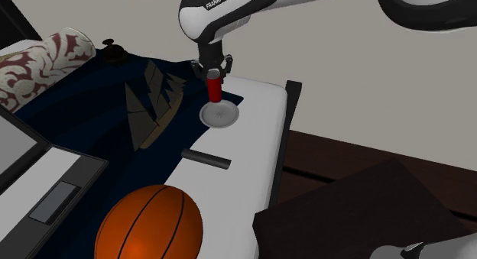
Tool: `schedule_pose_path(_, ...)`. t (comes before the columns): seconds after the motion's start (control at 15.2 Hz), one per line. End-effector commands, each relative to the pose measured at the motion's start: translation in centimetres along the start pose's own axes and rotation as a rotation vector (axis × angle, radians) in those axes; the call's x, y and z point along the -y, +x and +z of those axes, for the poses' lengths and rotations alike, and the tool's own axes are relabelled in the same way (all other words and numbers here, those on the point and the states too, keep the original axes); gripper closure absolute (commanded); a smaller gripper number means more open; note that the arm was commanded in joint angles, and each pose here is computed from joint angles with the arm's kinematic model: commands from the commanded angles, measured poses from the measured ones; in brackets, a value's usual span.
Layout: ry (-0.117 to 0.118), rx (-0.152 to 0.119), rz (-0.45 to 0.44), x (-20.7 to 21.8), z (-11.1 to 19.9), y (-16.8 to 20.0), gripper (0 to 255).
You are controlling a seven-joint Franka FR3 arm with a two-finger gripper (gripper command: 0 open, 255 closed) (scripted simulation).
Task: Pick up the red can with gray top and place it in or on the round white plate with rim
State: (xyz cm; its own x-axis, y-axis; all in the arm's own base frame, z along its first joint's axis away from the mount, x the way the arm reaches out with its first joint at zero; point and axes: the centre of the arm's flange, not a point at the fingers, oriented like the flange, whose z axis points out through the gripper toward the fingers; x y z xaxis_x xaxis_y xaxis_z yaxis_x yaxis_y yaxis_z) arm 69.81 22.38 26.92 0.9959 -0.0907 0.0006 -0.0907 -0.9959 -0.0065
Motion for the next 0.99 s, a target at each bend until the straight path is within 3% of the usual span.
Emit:
schedule_pose_path(0.0, 0.000, 0.000, -0.001, -0.9, 0.6, 1.1, 255)
schedule_pose_path(0.92, 0.000, 0.000, -0.001, -1.0, 8.0, 1.1, 255)
